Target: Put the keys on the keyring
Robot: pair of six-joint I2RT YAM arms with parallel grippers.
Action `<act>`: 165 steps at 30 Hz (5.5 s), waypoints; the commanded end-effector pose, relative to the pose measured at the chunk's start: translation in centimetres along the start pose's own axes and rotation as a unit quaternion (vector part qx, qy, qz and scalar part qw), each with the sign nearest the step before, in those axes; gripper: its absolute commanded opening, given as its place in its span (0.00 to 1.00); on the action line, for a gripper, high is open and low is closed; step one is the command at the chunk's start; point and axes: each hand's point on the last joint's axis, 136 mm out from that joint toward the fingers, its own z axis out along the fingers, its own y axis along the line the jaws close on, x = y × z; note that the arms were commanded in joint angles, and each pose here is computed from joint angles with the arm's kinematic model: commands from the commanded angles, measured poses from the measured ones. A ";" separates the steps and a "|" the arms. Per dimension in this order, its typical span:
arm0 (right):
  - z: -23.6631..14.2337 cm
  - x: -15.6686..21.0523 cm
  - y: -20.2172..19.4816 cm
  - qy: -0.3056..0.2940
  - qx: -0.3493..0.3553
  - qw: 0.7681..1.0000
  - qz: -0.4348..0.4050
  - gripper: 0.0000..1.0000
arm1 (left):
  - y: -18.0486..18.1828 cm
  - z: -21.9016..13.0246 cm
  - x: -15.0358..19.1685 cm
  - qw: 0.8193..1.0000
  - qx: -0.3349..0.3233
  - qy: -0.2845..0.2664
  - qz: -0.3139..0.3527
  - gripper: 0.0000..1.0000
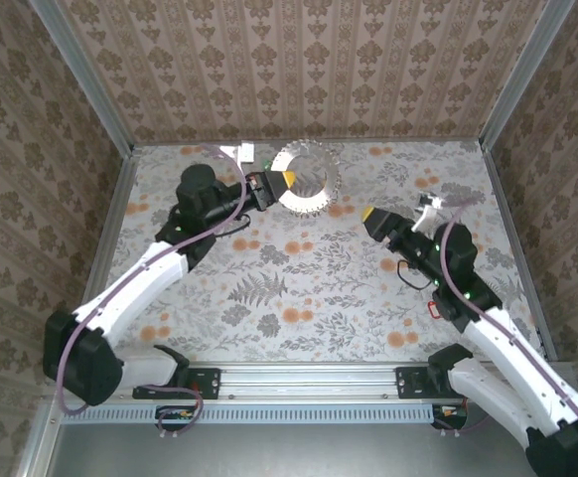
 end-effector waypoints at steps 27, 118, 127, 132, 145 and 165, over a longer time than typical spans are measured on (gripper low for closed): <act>-1.1 4.2 4.9 -0.035 -0.115 0.837 -0.533 0.30 | -2.7 -0.3 0.7 0.970 0.000 0.206 0.128 0.00; 4.4 5.7 7.5 -0.080 -0.124 0.853 -0.501 0.19 | -4.0 0.3 0.1 0.962 0.016 0.213 0.172 0.00; 4.5 6.1 6.9 -0.075 -0.110 0.845 -0.517 0.20 | -4.2 0.3 0.1 0.961 0.017 0.212 0.174 0.00; 4.3 6.2 6.6 -0.073 -0.104 0.837 -0.532 0.21 | -4.3 0.2 0.1 0.961 0.016 0.213 0.174 0.00; 4.1 6.5 6.6 -0.063 -0.109 0.828 -0.547 0.23 | -4.3 0.3 0.2 0.961 0.017 0.215 0.174 0.00; 3.9 6.1 6.5 -0.066 -0.100 0.817 -0.564 0.25 | -4.4 0.3 0.3 0.960 0.017 0.218 0.176 0.00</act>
